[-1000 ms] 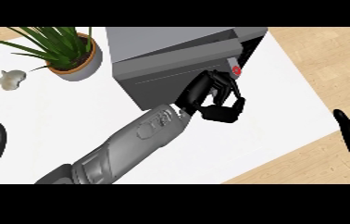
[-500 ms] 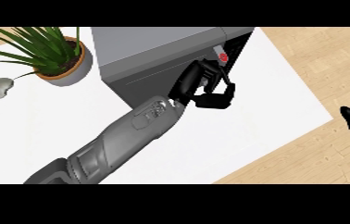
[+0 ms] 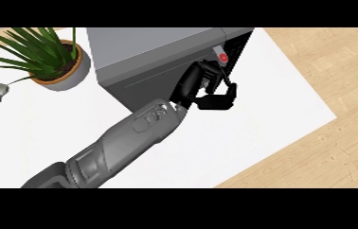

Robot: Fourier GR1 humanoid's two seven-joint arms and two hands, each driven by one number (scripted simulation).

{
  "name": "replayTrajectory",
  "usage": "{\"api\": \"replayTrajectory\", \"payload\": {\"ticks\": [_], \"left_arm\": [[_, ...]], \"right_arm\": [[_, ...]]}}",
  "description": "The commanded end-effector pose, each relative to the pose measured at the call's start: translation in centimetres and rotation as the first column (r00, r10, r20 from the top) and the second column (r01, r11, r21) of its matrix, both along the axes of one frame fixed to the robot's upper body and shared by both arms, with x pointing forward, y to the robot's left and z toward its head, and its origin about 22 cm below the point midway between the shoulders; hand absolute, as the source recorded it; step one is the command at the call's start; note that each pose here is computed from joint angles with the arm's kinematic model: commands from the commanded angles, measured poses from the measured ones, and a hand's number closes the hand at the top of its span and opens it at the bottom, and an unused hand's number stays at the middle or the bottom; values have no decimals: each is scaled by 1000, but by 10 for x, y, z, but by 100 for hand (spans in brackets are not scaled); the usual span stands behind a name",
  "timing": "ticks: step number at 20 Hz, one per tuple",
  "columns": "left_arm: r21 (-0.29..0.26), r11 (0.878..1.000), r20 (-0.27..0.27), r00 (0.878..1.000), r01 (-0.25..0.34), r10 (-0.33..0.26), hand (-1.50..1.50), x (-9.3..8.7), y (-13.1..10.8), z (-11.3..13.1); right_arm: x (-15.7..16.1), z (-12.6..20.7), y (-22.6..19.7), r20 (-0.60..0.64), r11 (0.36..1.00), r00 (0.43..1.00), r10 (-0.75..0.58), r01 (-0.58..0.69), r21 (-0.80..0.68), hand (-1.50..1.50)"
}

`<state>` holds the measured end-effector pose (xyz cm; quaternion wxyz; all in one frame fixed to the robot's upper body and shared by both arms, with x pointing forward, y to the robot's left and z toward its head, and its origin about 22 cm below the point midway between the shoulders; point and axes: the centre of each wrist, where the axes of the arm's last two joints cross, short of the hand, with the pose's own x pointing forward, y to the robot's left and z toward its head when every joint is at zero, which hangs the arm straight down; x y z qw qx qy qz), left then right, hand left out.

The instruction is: Pick up the milk, place it into the microwave and close the microwave

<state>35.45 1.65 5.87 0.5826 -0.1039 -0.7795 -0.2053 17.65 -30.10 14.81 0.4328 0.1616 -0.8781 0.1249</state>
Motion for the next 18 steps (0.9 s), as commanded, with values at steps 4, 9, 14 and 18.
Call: {"api": "replayTrajectory", "payload": {"ticks": [4,9,14,18], "left_arm": [[-33,998,29,998,48,-47,150,-2,-34,22],[-36,998,41,998,43,-41,150,-5,-37,24],[-53,998,55,998,23,-20,150,-4,-38,27],[-46,999,54,999,6,-4,150,-6,-36,20]], "right_arm": [[4,12,-10,16,999,1000,-18,18,-46,-150],[7,17,-9,20,1000,1000,11,-10,-23,-150],[9,20,-12,18,1000,1000,16,-16,-21,-150],[10,25,-15,16,999,1000,19,-18,-29,-150]]}}
